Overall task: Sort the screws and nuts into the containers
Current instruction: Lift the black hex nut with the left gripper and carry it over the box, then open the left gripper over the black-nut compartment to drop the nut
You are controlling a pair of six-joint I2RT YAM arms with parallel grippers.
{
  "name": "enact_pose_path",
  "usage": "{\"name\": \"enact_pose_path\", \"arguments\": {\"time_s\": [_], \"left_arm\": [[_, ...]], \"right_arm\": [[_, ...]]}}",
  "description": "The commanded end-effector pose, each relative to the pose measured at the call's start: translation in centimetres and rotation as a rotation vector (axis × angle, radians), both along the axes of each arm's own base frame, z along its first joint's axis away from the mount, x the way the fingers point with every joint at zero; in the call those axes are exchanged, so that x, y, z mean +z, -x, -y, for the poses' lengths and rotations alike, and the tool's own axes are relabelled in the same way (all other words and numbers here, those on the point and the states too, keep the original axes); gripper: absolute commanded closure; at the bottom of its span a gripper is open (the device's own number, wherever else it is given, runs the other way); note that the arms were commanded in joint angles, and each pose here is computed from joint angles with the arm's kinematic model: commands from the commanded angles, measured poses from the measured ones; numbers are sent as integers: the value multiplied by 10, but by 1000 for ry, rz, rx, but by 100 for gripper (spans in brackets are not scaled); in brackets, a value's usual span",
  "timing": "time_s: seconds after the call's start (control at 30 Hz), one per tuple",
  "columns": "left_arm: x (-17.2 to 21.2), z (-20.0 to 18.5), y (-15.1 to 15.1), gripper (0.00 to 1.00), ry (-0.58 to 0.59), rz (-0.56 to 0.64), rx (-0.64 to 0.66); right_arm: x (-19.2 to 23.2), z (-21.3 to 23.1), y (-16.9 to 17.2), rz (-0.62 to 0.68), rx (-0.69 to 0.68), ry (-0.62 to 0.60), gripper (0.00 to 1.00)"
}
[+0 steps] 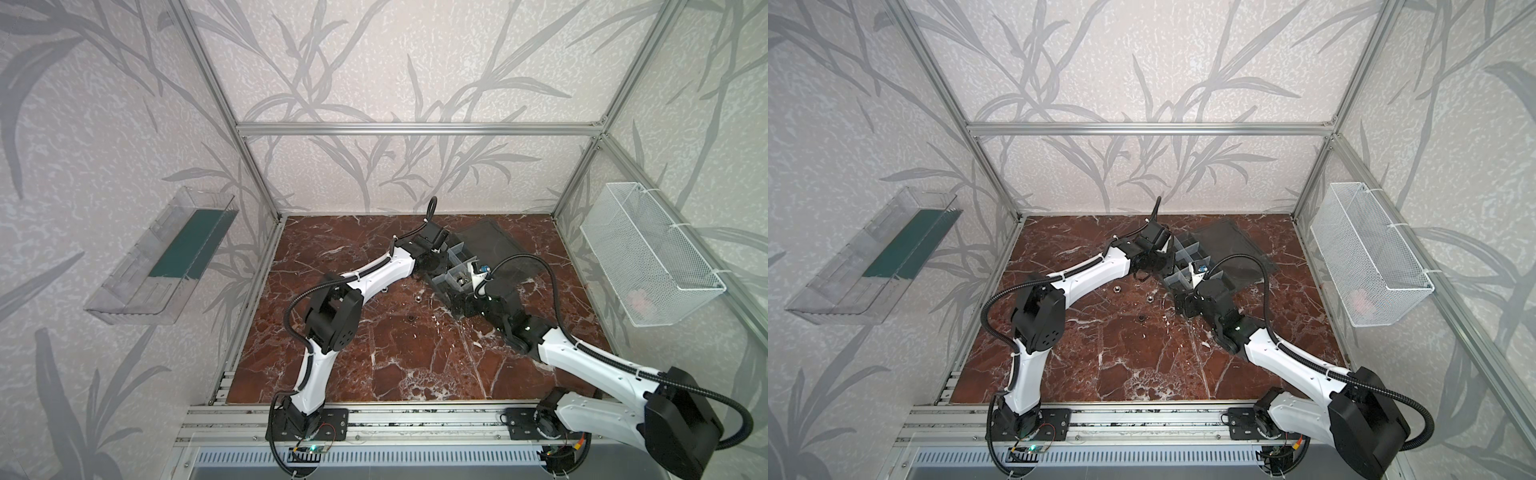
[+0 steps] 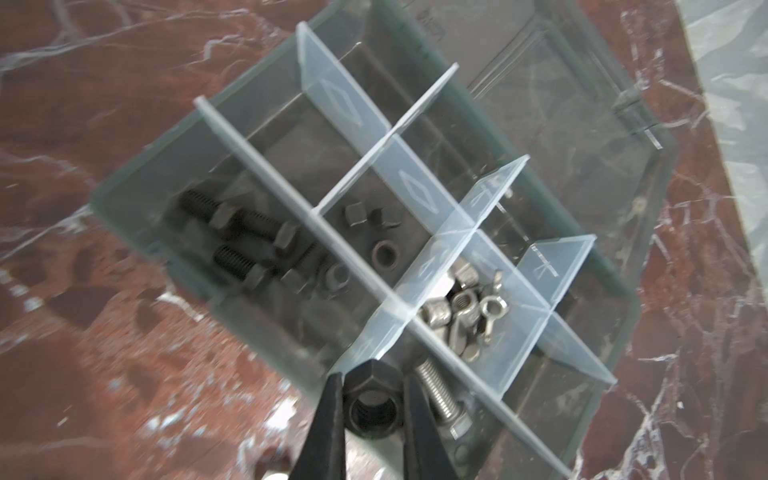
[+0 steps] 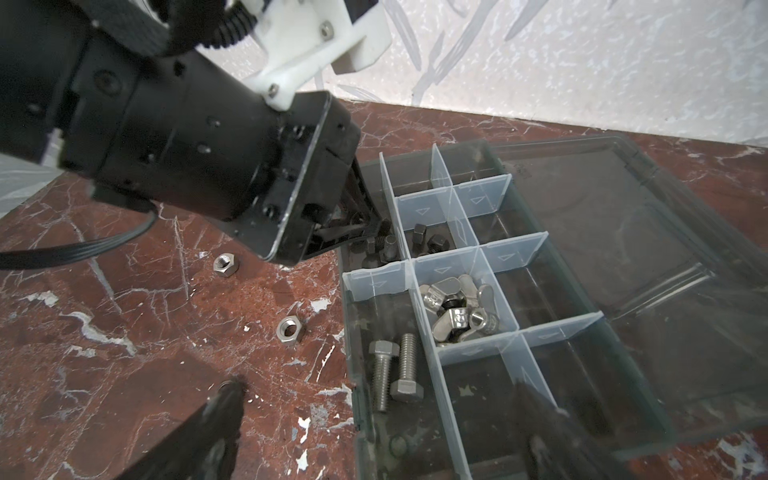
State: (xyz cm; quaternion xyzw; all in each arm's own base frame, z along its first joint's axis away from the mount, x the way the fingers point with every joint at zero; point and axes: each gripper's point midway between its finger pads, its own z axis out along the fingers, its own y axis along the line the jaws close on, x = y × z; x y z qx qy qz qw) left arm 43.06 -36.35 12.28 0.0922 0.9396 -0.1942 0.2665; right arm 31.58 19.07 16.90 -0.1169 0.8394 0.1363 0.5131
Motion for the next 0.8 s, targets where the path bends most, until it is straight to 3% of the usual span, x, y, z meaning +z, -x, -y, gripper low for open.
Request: {"name": "enact_pose_path", "arguments": {"time_s": [0.0,0.3,0.57,0.77], "left_arm": [[19,25,-14,87,105,35,-16],[2,48,-43,87,153,59,20],[-35,50,-45,87,126,2,34],[-42,51,-46,84,120,-13,33]], "right_arm": [[15,9,-6,52,-55,-37,1],[3,31,-14,12,-137,-74,1],[1,49,-16,-6,-188,-154,1],[-2,49,-17,-17,-188,-161,1]]}}
